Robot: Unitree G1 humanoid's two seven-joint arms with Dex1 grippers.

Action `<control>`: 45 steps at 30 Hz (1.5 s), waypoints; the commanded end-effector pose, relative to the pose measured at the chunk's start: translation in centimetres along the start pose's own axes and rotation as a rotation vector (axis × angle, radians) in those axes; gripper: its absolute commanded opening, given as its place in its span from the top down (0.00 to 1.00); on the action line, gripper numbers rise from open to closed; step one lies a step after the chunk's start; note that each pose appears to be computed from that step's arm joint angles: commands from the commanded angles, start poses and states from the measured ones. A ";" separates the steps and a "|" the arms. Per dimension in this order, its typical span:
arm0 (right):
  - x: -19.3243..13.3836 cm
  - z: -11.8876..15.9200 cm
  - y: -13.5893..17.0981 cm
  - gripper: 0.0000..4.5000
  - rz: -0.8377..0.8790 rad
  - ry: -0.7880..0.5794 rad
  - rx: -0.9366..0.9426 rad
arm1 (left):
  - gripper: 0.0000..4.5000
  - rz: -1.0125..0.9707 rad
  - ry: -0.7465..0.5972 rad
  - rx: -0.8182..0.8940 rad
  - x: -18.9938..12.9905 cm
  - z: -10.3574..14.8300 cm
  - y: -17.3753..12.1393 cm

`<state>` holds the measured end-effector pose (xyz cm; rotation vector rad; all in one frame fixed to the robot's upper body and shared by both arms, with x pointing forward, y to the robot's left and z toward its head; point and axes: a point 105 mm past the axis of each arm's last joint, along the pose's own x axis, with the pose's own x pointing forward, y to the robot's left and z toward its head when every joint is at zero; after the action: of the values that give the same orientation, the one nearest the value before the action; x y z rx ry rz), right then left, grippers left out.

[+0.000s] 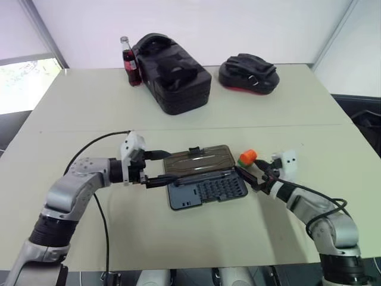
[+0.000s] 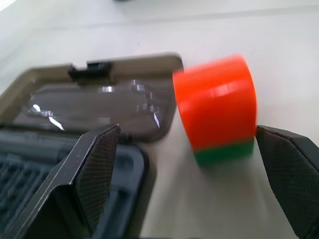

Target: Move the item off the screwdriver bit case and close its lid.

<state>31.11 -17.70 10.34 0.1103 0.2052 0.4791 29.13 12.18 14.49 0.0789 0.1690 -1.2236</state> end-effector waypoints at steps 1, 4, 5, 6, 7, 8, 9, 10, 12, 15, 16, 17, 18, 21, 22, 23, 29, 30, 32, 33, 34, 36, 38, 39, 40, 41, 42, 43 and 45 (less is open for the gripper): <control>0.5 0.9 -1.1 0.01 -0.058 -0.035 -0.072 | 0.00 0.028 -0.030 0.036 -0.2 0.8 -0.2; 0.8 0.9 -2.0 0.01 -0.084 -0.038 -0.093 | 0.00 0.038 -0.035 0.033 -0.2 0.7 -0.4; 0.9 0.9 -2.2 0.06 -0.085 -0.039 -0.096 | 0.00 0.041 -0.036 0.032 -0.2 0.7 -0.4; 0.9 0.9 -2.3 0.13 -0.083 -0.041 -0.098 | 0.00 0.045 -0.036 0.033 -0.2 0.6 -0.5; 0.9 0.9 -2.3 0.20 -0.076 -0.041 -0.101 | 0.00 0.048 -0.037 0.032 -0.2 0.6 -0.5; 0.9 0.8 -2.3 0.31 -0.070 -0.036 -0.106 | 0.00 0.053 -0.038 0.031 -0.2 0.6 -0.5; 0.8 0.7 -2.3 0.41 -0.066 -0.032 -0.109 | 0.00 0.058 -0.040 0.031 -0.3 0.6 -0.5; 0.8 0.6 -2.4 0.53 -0.063 -0.029 -0.110 | 0.00 0.061 -0.041 0.031 -0.3 0.6 -0.5; 0.7 0.5 -2.5 0.72 -0.064 -0.027 -0.109 | 0.00 0.068 -0.043 0.030 -0.4 0.7 -0.5; 0.8 0.4 -2.3 0.71 -0.052 -0.023 -0.105 | 0.00 0.074 -0.046 0.029 -0.4 0.7 -0.5; 0.8 0.5 -2.3 0.71 -0.054 -0.026 -0.107 | 0.00 0.075 -0.047 0.029 -0.4 0.7 -0.4; 0.9 0.8 -2.5 0.71 -0.066 -0.036 -0.108 | 0.00 0.076 -0.048 0.031 -0.4 0.8 -0.4; 0.9 1.3 -3.0 0.71 -0.089 -0.052 -0.118 | 0.00 0.077 -0.049 0.033 -0.3 0.8 -0.4; 0.5 3.4 -5.7 0.71 -0.218 -0.105 -0.172 | 0.00 0.070 -0.056 0.045 -0.1 1.2 -0.4; 0.2 3.9 -6.7 0.71 -0.260 -0.114 -0.192 | 0.00 0.061 -0.060 0.048 0.0 1.4 -0.4; -0.1 4.3 -7.8 0.71 -0.302 -0.115 -0.218 | 0.00 0.045 -0.062 0.050 0.2 1.6 -0.6; -2.9 6.5 -13.2 0.71 -0.492 -0.073 -0.373 | 0.00 -0.084 -0.063 0.094 2.0 2.8 -2.1; -3.5 6.6 -14.2 0.71 -0.539 -0.064 -0.387 | 0.00 -0.092 -0.070 0.100 2.3 3.1 -2.1; -4.8 6.3 -16.5 0.71 -0.658 -0.027 -0.426 | 0.00 -0.095 -0.085 0.105 2.9 3.5 -1.6; -5.1 6.2 -17.2 0.71 -0.695 -0.019 -0.439 | 0.00 -0.095 -0.087 0.105 3.1 3.5 -1.4; -5.5 6.0 -18.0 0.71 -0.736 -0.009 -0.458 | 0.00 -0.093 -0.087 0.107 3.2 3.5 -1.2; -5.9 5.4 -19.2 0.71 -0.777 0.004 -0.459 | 0.00 -0.091 -0.084 0.115 3.5 3.3 -1.0; -6.1 4.9 -19.9 0.71 -0.807 0.009 -0.448 | 0.00 -0.087 -0.094 0.114 3.7 3.4 -1.0; -6.2 4.7 -20.2 0.71 -0.817 0.007 -0.439 | 0.00 -0.084 -0.099 0.113 3.7 3.4 -1.0; -6.3 4.6 -20.5 0.71 -0.830 0.004 -0.428 | 0.00 -0.077 -0.104 0.109 3.6 3.4 -1.1; -6.3 4.5 -20.7 0.71 -0.838 0.001 -0.422 | 0.00 -0.073 -0.106 0.107 3.6 3.3 -1.1; -6.4 4.5 -20.9 0.71 -0.850 -0.007 -0.402 | 0.00 -0.067 -0.109 0.103 3.6 3.3 -1.1; -6.5 4.4 -21.2 0.71 -0.865 -0.010 -0.387 | 0.00 -0.060 -0.111 0.098 3.5 3.2 -1.2; -6.6 4.2 -21.4 0.47 -0.878 -0.015 -0.364 | 0.00 -0.044 -0.113 0.089 3.3 2.9 -1.2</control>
<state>35.85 -39.23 10.84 -0.3488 0.1880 -0.3272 29.60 8.12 15.78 0.0672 0.0703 -1.2855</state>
